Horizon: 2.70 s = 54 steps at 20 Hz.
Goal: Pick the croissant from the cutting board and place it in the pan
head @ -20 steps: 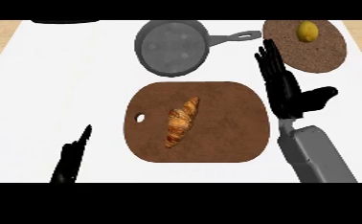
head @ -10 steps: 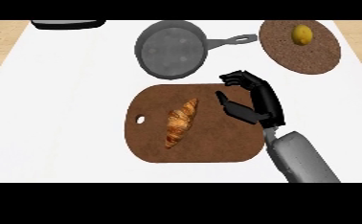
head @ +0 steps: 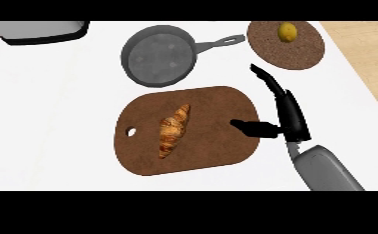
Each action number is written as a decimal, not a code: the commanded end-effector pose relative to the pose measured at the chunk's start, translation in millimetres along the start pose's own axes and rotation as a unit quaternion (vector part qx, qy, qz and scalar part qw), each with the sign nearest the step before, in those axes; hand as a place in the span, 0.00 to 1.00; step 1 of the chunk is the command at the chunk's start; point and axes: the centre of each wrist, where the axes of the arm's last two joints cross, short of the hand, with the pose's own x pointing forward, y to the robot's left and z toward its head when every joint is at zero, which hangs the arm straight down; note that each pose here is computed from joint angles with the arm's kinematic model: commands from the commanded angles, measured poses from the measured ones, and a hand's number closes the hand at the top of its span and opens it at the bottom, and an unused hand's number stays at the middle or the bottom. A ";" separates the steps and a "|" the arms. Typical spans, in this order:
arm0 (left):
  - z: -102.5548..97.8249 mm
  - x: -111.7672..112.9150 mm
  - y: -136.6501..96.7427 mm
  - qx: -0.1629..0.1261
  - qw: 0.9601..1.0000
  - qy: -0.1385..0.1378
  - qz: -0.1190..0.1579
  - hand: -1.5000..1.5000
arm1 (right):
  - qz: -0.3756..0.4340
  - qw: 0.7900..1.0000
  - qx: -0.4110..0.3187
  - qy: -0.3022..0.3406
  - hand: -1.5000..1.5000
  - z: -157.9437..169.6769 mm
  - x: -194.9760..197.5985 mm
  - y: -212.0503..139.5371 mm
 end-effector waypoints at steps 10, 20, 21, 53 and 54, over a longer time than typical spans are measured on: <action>-60.5 93.9 -8.8 0.024 0.973 -0.217 0.074 0.50 | 0.159 0.982 0.101 0.011 0.00 -25.9 52.0 -26.1; -65.1 105.1 -8.6 0.012 0.971 -0.229 0.073 0.50 | 0.174 0.973 0.148 0.017 0.00 -43.6 114.4 -6.8; -63.7 103.0 -15.3 0.007 0.970 -0.227 0.081 0.50 | 0.163 0.975 0.149 0.014 0.00 -44.7 124.9 -1.5; -75.8 121.0 -20.8 -0.006 0.966 -0.245 0.085 0.50 | 0.239 0.928 0.235 0.163 0.00 -36.1 169.5 78.3; -74.0 120.2 -26.4 -0.006 0.966 -0.241 0.090 0.50 | 0.240 0.926 0.237 0.169 0.00 -33.9 166.9 82.3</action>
